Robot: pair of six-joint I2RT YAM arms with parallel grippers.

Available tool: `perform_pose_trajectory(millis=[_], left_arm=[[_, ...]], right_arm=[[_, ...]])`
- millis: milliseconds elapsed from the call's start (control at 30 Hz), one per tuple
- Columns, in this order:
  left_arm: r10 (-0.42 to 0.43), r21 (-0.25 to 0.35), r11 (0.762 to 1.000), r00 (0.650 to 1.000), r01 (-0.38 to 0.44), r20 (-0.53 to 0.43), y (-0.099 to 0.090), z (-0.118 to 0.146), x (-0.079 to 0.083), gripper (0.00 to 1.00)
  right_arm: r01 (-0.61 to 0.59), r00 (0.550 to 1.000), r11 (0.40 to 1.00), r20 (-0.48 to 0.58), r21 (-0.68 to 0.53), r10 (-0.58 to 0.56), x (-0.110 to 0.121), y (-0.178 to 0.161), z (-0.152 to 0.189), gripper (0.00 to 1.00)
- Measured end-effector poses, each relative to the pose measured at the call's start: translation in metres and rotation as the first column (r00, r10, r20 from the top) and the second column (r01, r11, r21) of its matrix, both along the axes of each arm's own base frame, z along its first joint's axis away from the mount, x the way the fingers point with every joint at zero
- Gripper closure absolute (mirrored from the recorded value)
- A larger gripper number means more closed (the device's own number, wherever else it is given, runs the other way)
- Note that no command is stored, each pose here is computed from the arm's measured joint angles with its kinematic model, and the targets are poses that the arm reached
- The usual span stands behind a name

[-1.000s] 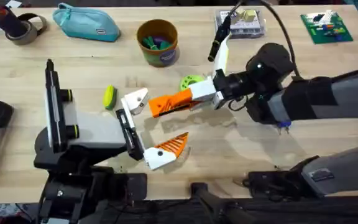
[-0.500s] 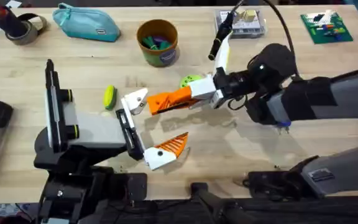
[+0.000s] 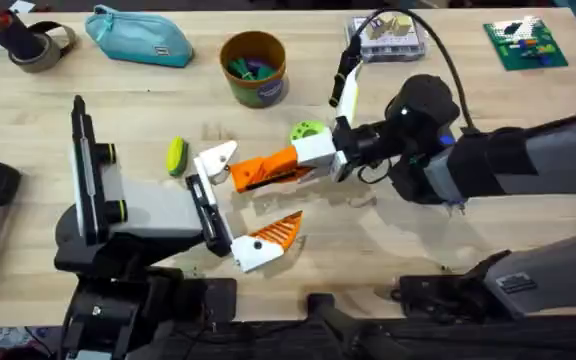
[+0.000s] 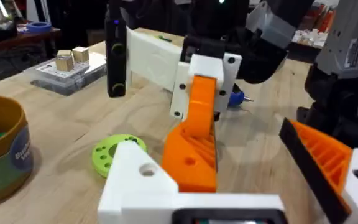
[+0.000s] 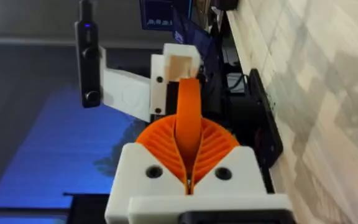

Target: Pick up the gripper from the table and insert it into the empty holder that is missing its gripper. Then pick up a screw, insert it into the mounting hole, and use the screwdriver to tighten it. Finally, clean up the table by picking up the vegetable and placing it into the bucket.

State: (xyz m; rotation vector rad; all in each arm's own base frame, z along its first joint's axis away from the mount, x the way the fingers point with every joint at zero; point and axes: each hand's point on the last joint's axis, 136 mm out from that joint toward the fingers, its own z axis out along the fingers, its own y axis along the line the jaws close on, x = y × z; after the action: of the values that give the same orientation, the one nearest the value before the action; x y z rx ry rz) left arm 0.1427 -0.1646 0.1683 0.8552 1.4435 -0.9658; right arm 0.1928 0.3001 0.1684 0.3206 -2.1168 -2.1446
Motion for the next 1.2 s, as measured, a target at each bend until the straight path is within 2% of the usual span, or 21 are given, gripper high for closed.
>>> perform_pose_trajectory(millis=[100, 900, 1200], left_arm=[[-0.001, 0.000, 1.000, 1.000, 0.001, 0.002, 0.000, 0.000, 0.000, 0.011], [0.002, 0.000, 1.000, 1.000, -0.002, 0.004, 0.000, 0.001, 0.000, 0.011], [0.042, 0.000, 0.999, 0.998, -0.042, -0.049, 0.003, -0.006, 0.006, 0.011]], right_arm=[[0.001, 0.998, 0.999, 0.065, 0.035, -0.004, 0.000, 0.000, 0.008, 0.982], [0.043, 0.996, 0.998, 0.072, 0.039, -0.046, 0.004, 0.006, 0.008, 0.982], [0.067, 0.996, 0.998, 0.060, -0.009, -0.066, 0.005, 0.016, -0.007, 0.981]])
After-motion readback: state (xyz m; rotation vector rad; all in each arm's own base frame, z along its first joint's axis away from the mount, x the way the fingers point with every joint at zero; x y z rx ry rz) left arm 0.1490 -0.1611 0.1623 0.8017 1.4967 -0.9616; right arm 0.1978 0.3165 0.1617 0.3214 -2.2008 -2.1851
